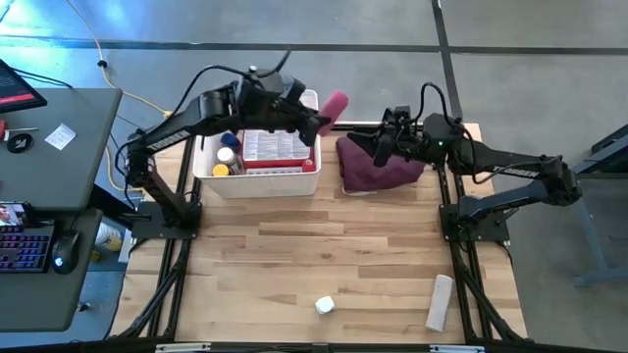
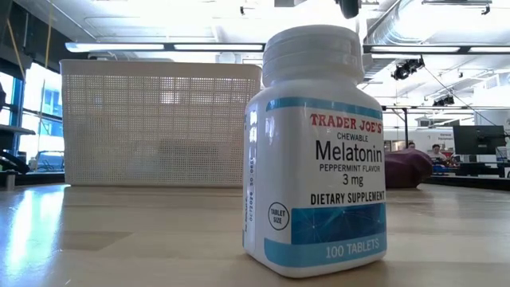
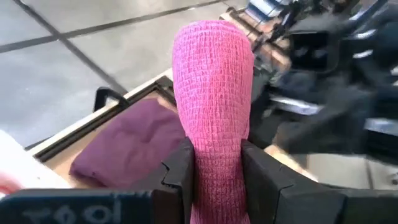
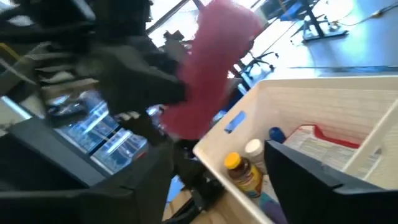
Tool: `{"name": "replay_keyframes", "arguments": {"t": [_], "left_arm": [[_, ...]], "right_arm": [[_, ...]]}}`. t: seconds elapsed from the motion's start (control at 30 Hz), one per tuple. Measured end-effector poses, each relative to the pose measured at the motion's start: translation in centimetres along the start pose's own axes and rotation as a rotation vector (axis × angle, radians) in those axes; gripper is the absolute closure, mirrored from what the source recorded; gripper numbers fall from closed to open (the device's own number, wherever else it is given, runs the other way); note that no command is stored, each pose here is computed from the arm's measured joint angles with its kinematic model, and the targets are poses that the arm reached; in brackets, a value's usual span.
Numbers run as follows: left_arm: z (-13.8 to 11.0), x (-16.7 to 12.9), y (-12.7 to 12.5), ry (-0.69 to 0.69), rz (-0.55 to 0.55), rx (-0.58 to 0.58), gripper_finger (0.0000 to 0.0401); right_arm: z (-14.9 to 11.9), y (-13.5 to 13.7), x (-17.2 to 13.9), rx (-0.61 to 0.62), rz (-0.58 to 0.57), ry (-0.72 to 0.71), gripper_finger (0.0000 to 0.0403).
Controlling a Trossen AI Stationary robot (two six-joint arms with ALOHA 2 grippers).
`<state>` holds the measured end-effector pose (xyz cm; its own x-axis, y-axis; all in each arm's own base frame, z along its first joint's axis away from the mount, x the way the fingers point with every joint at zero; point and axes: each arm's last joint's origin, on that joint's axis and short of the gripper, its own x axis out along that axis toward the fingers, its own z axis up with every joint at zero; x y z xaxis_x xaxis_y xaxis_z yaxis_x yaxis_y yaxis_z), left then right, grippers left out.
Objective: Pick & place medical supplies in basket/bin
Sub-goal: Put the pink bandage into the white bin
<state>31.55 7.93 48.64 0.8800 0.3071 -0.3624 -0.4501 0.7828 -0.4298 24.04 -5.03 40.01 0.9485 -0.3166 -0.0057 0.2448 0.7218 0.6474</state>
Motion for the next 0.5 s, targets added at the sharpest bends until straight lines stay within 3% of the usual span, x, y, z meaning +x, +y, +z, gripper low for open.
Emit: {"name": "replay_keyframes", "arguments": {"t": [0.23,0.33,0.5], "left_arm": [[0.2,-2.7,2.7,0.080,0.139,-0.038,0.0265],[-0.4,-3.2,4.7,0.177,0.282,-0.085,0.0265],[-2.0,-2.7,6.0,0.271,0.440,-0.103,0.0263]], "right_arm": [[-0.1,0.0,0.0,-0.001,0.018,0.021,0.0138],[-0.1,0.0,0.0,-0.002,0.017,0.031,0.0137],[-0.2,-0.1,0.0,-0.001,0.010,0.041,0.0137]]}}
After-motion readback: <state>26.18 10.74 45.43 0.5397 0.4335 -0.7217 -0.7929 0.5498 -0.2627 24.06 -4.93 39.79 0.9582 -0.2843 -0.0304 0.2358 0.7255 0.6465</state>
